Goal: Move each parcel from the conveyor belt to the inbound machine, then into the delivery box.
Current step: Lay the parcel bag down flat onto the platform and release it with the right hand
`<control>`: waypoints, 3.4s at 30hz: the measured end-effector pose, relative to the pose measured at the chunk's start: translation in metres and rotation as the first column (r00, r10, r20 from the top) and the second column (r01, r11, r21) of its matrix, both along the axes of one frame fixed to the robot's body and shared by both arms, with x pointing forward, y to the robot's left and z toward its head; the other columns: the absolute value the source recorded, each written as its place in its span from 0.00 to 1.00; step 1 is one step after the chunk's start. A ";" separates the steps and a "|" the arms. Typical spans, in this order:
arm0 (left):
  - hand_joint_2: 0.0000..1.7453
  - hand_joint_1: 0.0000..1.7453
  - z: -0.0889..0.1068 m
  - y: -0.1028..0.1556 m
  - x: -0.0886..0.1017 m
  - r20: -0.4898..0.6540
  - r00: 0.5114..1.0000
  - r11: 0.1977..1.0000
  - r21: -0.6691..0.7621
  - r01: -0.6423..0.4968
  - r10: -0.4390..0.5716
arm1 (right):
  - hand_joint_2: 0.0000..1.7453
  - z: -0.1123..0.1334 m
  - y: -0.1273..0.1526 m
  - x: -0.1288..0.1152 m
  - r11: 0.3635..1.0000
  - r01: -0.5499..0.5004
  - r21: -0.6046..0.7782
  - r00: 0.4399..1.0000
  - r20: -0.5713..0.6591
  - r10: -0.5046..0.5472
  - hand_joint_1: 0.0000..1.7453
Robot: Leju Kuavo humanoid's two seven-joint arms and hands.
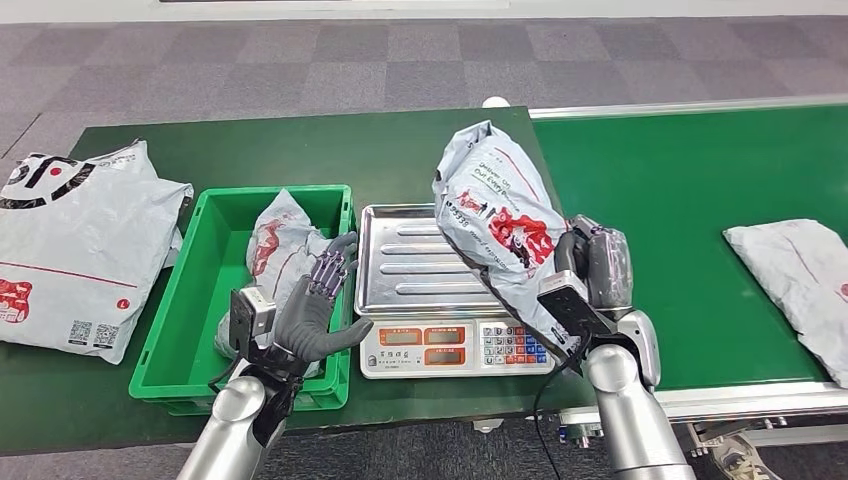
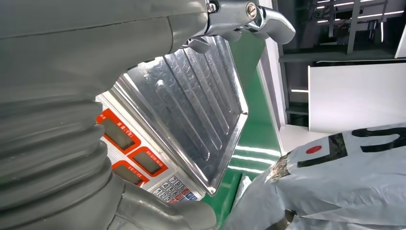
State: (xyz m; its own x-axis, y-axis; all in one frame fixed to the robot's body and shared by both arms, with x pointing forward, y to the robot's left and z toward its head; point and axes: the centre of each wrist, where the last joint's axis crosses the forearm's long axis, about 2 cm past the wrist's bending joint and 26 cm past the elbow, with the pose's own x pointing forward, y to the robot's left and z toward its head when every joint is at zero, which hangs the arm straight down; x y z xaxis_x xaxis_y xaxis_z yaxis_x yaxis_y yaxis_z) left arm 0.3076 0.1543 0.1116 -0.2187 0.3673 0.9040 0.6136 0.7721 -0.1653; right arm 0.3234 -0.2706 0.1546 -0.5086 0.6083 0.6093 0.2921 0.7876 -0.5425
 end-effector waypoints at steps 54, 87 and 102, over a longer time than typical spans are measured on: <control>1.00 0.00 0.043 0.013 -0.024 0.226 0.735 0.769 -0.175 -0.615 0.639 | 1.00 -0.014 0.051 0.002 0.991 0.078 -0.108 0.996 -0.026 -0.081 0.00; 1.00 0.00 0.028 -0.060 0.017 0.294 0.953 0.794 0.562 -0.234 0.073 | 1.00 0.021 0.054 -0.009 0.995 0.060 0.082 0.920 0.383 -0.088 0.00; 1.00 0.00 0.024 -0.103 0.043 0.248 0.966 0.495 0.832 -0.249 0.069 | 1.00 0.054 0.052 -0.028 0.993 -0.002 0.120 0.847 0.528 -0.062 0.00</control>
